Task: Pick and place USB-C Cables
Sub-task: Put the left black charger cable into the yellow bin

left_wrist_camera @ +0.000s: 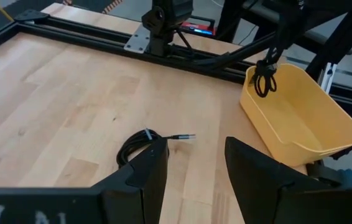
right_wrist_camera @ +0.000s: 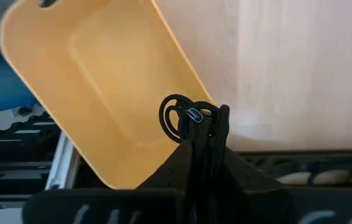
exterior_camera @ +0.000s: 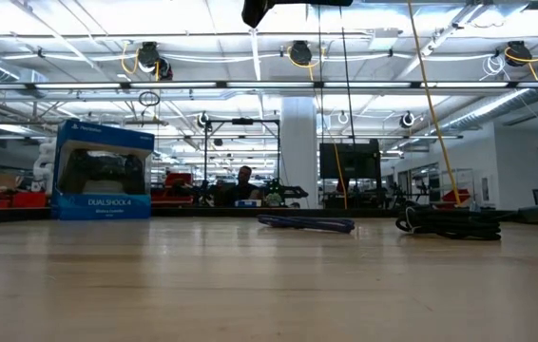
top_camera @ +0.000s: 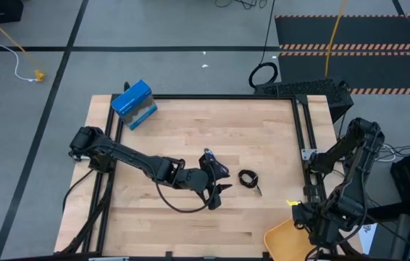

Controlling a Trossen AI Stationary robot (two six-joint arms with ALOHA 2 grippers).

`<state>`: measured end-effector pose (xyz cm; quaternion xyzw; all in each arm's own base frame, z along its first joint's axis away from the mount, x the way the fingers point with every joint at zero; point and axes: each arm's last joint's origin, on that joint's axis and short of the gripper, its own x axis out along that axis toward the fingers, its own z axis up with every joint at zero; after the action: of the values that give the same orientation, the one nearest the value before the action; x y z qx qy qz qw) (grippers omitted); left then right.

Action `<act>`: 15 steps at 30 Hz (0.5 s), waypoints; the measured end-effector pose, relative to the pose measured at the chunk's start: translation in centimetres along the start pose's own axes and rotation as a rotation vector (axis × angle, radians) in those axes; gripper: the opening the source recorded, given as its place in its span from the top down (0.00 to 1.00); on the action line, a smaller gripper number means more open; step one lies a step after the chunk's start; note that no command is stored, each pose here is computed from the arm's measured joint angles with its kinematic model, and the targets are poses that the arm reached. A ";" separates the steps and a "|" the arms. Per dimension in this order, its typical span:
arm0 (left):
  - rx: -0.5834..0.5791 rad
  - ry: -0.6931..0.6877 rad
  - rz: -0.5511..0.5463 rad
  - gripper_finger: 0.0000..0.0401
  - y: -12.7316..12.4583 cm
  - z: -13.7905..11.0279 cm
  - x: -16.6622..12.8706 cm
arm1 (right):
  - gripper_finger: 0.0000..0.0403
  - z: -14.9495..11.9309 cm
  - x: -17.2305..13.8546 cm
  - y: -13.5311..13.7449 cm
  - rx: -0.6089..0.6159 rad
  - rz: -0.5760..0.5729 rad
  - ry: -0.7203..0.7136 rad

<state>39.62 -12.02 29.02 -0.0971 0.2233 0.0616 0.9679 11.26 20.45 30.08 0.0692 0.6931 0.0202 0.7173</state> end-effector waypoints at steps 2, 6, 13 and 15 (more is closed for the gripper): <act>-0.002 0.000 0.000 0.60 0.0 0.0 0.0 | 0.94 0.2 0.1 0.4 -0.004 0.037 -0.018; -0.005 0.000 0.000 0.60 0.0 0.0 0.0 | 0.94 0.6 0.0 1.2 -0.023 0.122 -0.082; -0.012 0.000 -0.001 0.60 0.0 0.0 0.0 | 0.94 1.4 -0.2 2.4 -0.043 0.182 -0.286; -0.012 0.000 -0.001 0.60 -0.1 0.0 0.0 | 0.94 1.4 0.3 2.4 -0.041 0.181 -0.296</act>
<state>39.60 -12.07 29.02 -0.1031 0.2230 0.0622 0.9674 12.84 22.75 30.15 0.1189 0.5702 0.0885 0.8080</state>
